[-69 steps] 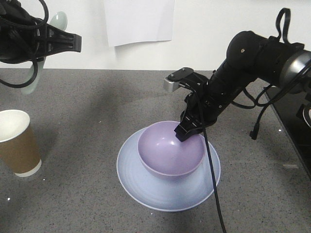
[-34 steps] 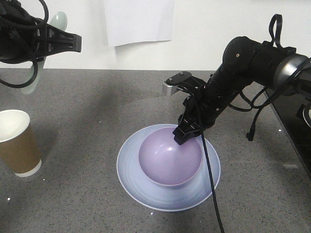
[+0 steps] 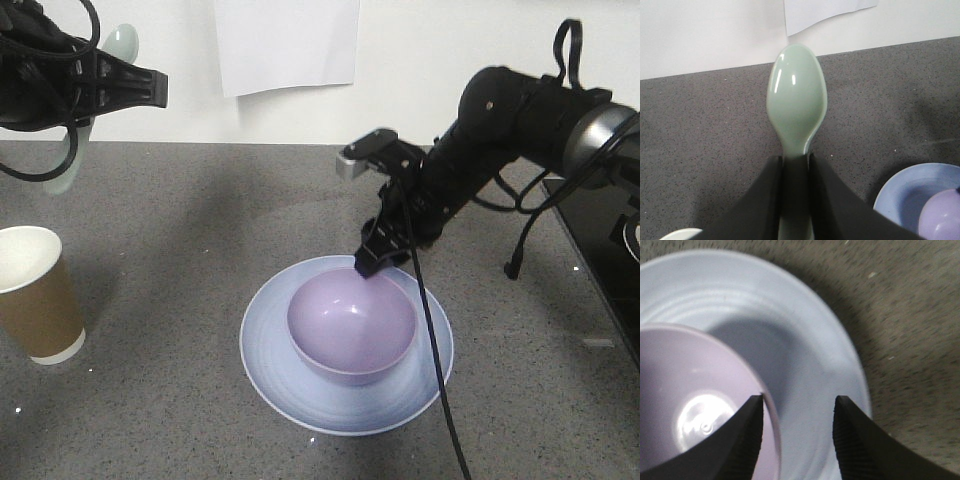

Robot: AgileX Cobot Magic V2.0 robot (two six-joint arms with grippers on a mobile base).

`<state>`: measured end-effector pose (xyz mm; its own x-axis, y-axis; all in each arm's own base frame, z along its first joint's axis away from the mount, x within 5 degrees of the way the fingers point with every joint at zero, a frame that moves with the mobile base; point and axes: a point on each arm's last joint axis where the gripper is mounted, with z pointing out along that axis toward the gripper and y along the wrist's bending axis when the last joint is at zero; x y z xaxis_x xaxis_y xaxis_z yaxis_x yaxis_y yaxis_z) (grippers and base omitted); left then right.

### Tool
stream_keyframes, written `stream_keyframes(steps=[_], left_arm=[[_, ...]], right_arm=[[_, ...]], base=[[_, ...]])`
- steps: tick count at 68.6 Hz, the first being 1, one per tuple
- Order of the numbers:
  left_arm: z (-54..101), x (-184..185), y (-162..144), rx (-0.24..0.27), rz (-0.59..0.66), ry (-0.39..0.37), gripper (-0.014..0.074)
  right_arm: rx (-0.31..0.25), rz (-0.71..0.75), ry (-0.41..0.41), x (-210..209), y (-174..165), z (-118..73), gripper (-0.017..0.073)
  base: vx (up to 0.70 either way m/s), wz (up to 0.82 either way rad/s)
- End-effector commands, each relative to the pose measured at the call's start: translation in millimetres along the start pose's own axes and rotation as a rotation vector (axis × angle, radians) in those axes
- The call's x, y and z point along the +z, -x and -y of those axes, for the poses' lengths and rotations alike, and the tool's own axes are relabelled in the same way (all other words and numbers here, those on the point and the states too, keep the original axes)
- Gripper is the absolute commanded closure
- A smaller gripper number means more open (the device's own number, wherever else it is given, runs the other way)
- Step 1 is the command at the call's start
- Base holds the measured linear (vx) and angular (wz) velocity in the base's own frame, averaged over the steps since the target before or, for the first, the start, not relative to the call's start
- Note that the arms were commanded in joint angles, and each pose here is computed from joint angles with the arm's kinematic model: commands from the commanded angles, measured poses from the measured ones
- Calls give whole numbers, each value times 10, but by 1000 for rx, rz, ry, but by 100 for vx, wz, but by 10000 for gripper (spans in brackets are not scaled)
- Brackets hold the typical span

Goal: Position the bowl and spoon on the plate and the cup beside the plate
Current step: 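Open the right gripper and lift it away from the bowl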

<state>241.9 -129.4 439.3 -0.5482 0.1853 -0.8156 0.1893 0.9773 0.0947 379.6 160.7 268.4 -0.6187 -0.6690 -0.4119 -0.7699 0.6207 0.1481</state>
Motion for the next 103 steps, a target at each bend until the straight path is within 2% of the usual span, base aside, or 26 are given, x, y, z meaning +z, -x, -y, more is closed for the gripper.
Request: stream_keyframes(steps=[1,16,25,34,43,57,70,84,92,103], left_arm=[[-60,-152,102,-4,94,-4,599],[-64,-152,92,-4,84,1,599],[-65,-152,91,-4,83,2,599],[-65,-152,91,-4,83,2,599],[-65,-152,91,-4,83,2,599],[-65,-152,91,-4,83,2,599],[-65,-152,91,-4,83,2,599],[-65,-152,91,-4,83,2,599],[-65,-152,91,-4,83,2,599],[-65,-151,90,-4,82,2,599]], right_arm=[[-9,172,-91,-566,201,-77,223],[0,373,-203,-1367,330,-195,238],[-29,472,-251,-1824,250,-424,294],[-60,566,-288,-2268,91,-712,413],[-95,657,-330,-2668,-102,-992,568],[-118,698,-326,-3082,-521,-1431,562],[-90,708,-349,-2916,-1020,-1616,562],[-18,819,-419,-2413,-1577,-1648,562],[15,816,-430,-2088,-1858,-1644,562],[33,793,-425,-1833,-2104,-1668,562]], base=[[0,0],[0,0],[0,0],[0,0],[0,0],[0,0],[0,0],[0,0],[0,0],[0,0]])
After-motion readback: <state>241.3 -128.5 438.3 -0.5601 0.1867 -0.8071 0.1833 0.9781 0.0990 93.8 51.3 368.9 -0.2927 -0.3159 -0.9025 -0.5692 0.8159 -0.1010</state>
